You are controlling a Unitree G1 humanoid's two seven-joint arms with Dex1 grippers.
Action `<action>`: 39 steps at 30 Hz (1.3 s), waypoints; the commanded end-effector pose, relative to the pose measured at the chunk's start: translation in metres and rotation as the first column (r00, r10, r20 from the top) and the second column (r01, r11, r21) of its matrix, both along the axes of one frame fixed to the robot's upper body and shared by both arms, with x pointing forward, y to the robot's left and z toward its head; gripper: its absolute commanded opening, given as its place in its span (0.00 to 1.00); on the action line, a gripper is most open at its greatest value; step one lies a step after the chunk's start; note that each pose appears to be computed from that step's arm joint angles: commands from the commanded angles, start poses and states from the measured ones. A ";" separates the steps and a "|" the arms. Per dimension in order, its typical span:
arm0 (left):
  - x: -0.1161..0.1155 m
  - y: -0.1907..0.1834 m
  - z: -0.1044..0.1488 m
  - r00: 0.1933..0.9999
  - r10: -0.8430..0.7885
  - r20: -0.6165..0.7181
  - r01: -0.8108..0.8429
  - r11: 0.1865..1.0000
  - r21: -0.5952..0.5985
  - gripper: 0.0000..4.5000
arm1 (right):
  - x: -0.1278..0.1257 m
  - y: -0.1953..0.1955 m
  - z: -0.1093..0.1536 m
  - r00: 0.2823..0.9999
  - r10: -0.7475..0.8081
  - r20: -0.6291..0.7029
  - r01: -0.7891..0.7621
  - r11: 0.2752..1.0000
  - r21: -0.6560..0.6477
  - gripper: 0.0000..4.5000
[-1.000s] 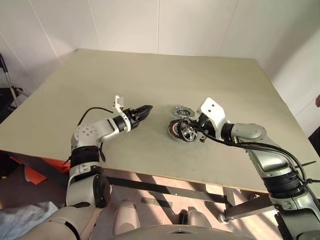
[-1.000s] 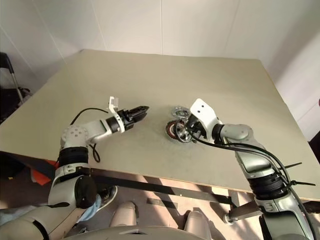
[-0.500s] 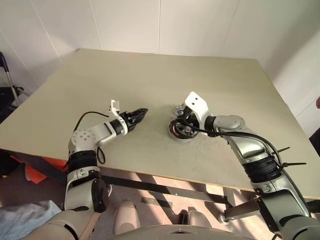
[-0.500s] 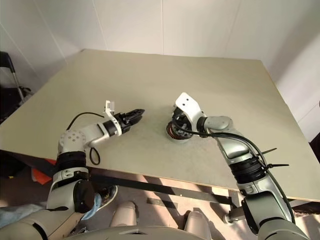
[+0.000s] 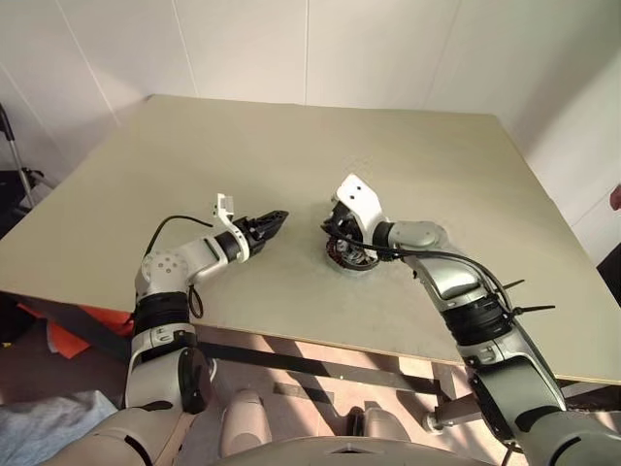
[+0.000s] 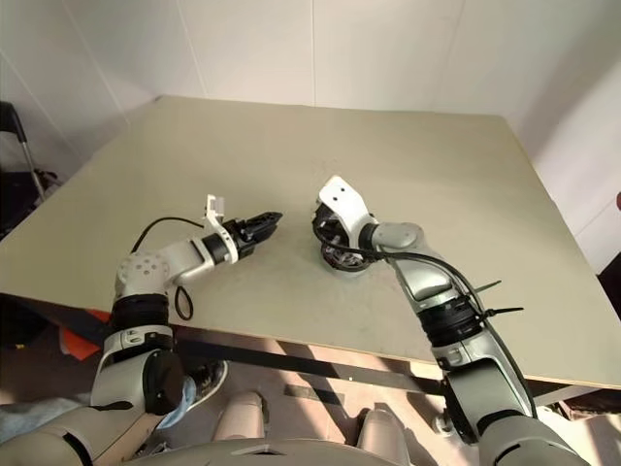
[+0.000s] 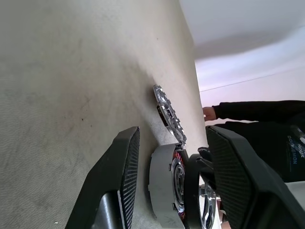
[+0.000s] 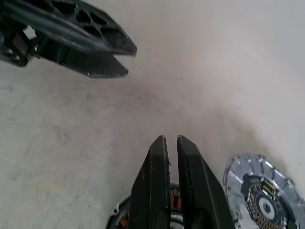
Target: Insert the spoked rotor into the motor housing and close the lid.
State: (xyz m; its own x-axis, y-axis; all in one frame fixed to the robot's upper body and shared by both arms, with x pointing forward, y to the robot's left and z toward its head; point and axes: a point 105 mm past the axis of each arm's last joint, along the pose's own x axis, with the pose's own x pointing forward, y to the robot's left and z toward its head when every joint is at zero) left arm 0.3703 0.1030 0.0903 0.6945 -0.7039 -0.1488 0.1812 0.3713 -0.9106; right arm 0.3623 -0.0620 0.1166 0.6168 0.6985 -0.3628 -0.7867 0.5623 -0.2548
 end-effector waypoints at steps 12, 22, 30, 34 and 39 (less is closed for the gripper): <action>0.005 -0.007 0.009 0.999 -0.015 0.047 0.015 1.000 -0.005 0.52 | 0.003 -0.011 0.031 0.995 -0.008 0.096 0.006 1.000 0.020 0.08; 0.005 -0.002 0.011 0.998 -0.024 0.059 0.023 1.000 0.011 0.53 | -0.047 -0.045 0.028 0.998 0.057 0.017 -0.058 0.997 0.043 0.17; 0.006 -0.007 0.009 0.997 -0.048 0.056 0.046 0.999 0.029 0.53 | -0.044 -0.048 0.017 1.000 0.008 0.010 -0.008 1.000 0.021 0.76; 0.006 -0.006 0.010 0.997 -0.048 0.061 0.046 0.998 0.033 0.53 | -0.040 -0.047 0.013 1.000 -0.005 0.008 0.004 1.000 0.022 1.00; 0.006 0.001 0.009 0.998 -0.029 0.063 0.026 0.999 0.042 0.53 | -0.036 -0.050 0.008 1.000 -0.023 -0.004 0.023 1.000 0.012 1.00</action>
State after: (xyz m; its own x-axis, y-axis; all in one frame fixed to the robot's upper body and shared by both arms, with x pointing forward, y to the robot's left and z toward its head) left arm 0.3709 0.1009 0.0822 0.6662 -0.7229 -0.1833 0.1969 0.4076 -0.8917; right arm 0.3228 -0.1139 0.1119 0.6175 0.6811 -0.3935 -0.7813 0.5892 -0.2062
